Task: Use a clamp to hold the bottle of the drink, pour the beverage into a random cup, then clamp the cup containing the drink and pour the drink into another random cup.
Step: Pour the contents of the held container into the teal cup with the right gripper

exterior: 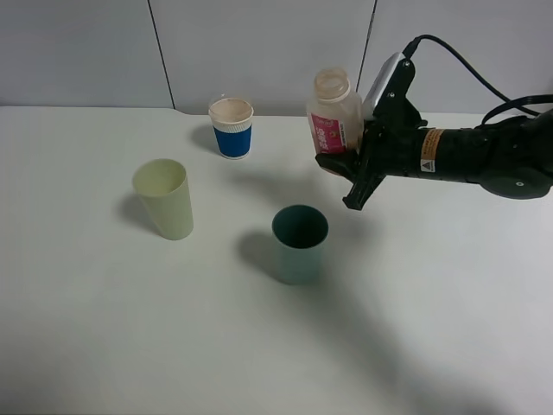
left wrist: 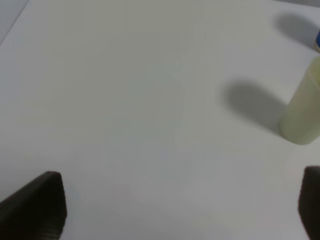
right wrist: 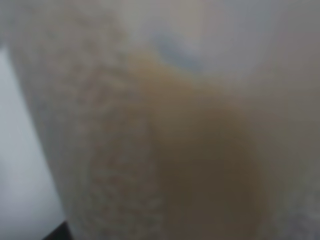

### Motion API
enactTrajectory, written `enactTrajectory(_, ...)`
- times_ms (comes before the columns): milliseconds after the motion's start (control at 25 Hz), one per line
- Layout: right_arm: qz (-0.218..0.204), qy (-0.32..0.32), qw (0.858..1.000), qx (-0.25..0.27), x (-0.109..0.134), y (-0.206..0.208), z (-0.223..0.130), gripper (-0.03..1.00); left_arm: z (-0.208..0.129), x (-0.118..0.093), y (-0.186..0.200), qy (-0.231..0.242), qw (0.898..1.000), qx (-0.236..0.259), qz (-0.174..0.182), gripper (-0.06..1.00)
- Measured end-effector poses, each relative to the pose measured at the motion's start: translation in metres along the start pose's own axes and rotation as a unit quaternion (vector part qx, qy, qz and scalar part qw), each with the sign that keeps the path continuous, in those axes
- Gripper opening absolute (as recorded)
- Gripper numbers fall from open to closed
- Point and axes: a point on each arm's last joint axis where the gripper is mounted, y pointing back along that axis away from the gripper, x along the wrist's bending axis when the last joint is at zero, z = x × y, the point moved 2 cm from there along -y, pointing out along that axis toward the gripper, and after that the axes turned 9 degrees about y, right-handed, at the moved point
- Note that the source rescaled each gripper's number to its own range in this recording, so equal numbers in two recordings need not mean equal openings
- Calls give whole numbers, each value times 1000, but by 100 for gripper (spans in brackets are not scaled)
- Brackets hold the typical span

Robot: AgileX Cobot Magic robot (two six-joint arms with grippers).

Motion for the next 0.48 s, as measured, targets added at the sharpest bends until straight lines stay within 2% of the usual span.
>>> enactTrajectory(480,40,56,997,27,9,0,-3,0,0,0,0,0,1000,0,0,80)
